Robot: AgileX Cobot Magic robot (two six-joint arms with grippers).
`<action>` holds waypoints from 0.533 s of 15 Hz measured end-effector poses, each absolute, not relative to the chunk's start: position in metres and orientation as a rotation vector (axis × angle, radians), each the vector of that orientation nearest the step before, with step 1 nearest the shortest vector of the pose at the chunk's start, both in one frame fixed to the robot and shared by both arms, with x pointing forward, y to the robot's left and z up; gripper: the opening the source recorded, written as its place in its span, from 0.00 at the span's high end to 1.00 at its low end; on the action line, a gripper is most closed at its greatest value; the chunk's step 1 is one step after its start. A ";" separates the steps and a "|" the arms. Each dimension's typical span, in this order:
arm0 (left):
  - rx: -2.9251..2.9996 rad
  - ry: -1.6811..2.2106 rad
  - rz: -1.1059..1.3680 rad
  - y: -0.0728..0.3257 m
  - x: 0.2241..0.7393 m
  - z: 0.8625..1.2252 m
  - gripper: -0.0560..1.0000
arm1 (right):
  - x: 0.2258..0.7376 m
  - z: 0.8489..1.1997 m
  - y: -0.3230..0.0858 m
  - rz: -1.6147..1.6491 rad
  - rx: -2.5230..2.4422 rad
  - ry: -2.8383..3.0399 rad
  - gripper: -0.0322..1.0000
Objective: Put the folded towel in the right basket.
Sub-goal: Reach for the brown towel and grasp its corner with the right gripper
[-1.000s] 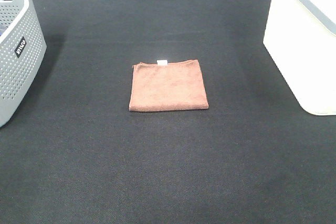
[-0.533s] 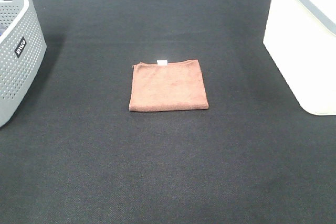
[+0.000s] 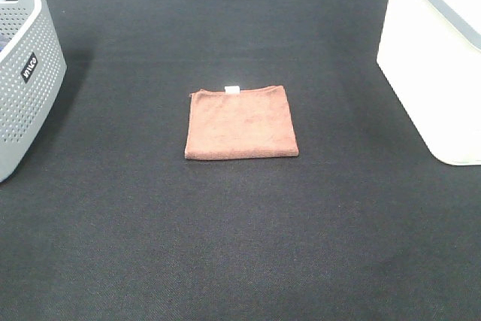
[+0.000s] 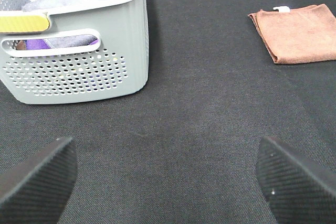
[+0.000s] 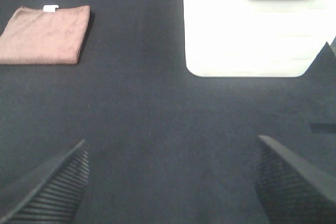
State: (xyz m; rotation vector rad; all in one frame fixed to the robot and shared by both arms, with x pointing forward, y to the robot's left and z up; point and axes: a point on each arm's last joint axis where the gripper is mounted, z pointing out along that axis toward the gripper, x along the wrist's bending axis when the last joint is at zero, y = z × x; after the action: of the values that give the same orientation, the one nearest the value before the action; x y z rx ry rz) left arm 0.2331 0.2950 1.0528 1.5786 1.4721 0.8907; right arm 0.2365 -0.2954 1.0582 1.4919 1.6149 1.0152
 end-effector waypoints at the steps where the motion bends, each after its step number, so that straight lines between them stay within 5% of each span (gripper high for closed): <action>1: 1.579 1.472 0.891 0.295 0.233 1.053 0.12 | 0.243 1.065 -0.295 1.027 1.490 1.602 0.21; 8: 1.579 1.472 0.891 0.295 0.233 1.053 0.12 | 0.326 1.107 -0.289 1.017 1.553 1.640 0.23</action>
State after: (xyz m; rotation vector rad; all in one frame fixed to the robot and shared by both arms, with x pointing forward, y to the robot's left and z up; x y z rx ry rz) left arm 0.2331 0.2950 1.0528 1.5786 1.4721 0.8907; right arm 0.3256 -0.2891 1.1073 1.5530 1.6401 1.0171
